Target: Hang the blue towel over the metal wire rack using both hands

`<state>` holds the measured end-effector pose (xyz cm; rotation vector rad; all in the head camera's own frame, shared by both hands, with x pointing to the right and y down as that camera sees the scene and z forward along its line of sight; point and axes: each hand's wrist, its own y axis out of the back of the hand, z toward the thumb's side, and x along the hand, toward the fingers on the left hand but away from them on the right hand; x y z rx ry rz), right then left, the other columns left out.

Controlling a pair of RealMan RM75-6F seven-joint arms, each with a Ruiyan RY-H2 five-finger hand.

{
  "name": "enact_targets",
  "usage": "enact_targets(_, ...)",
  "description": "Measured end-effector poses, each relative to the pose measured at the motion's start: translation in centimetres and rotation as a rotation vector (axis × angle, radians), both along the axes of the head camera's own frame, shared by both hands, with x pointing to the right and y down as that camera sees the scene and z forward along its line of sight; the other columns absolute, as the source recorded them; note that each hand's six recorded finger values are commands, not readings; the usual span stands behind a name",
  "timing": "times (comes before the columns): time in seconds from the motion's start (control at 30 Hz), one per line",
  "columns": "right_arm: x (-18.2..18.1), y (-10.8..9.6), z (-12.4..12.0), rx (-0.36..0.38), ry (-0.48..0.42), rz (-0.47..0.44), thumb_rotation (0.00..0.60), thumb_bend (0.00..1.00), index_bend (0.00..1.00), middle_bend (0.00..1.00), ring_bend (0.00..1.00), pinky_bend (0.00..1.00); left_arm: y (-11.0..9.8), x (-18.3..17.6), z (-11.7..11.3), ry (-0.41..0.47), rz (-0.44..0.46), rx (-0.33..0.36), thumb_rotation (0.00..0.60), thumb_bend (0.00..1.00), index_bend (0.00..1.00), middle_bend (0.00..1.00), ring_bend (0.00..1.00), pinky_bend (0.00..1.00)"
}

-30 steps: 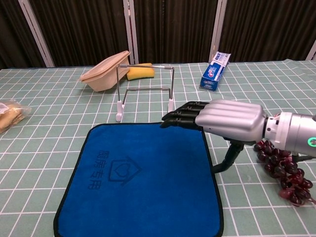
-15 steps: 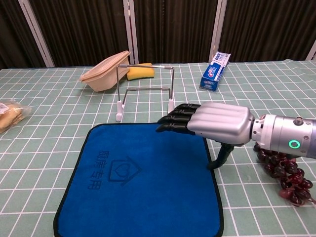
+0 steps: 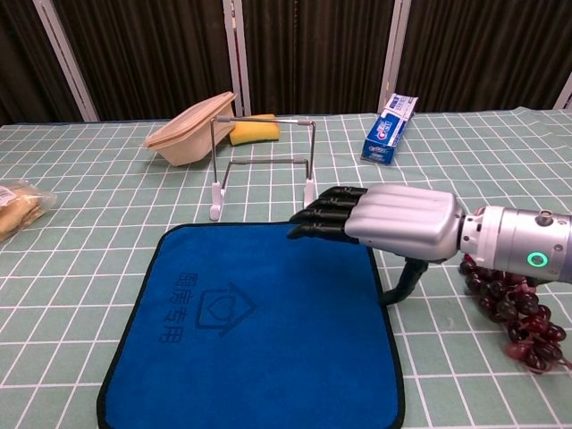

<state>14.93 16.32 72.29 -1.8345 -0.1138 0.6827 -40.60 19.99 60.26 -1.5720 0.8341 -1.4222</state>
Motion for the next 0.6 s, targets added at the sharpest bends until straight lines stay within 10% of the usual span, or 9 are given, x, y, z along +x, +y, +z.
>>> enact_targets(0.6,-0.1,0.2,0.3,-0.030,-0.039,0.042,0.600,0.00,0.00,0.00,0.00,0.00,0.1,0.2,0.0,0.007,0.001,-0.004,0.600,0.01,0.00,0.00,0.00,0.00)
